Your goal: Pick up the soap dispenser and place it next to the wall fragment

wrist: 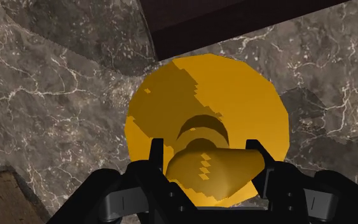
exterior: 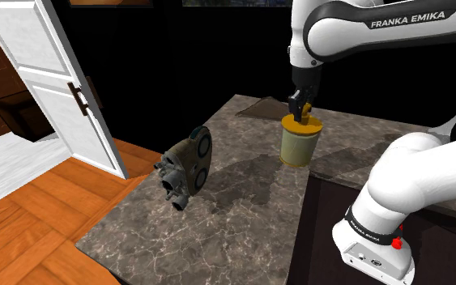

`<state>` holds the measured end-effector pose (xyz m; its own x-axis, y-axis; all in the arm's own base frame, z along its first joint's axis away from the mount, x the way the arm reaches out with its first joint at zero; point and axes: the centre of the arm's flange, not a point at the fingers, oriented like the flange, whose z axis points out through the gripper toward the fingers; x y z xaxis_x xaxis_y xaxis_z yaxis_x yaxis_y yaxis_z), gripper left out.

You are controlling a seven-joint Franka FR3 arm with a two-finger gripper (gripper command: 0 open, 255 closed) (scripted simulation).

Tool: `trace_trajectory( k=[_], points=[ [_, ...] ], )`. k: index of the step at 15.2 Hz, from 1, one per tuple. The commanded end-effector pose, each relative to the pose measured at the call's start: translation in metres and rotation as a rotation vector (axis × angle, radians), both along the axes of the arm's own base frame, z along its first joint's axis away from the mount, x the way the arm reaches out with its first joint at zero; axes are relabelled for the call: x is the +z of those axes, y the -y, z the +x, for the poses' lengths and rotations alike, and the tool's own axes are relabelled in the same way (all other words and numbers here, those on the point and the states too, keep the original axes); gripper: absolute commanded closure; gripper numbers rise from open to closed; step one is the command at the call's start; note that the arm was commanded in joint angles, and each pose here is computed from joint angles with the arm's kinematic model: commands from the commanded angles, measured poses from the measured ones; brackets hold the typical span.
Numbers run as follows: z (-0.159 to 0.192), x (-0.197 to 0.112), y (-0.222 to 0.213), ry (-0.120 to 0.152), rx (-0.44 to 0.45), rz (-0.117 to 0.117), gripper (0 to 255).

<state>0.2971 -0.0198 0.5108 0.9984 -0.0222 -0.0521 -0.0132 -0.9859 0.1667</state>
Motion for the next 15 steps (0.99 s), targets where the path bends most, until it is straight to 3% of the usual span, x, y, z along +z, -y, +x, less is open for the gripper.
trace_trajectory(
  k=[1,15],
  points=[
    [-0.001,0.011,0.000,0.000,0.000,0.000,255],
    [-0.001,0.085,0.000,0.000,0.000,0.000,255]
  ],
)
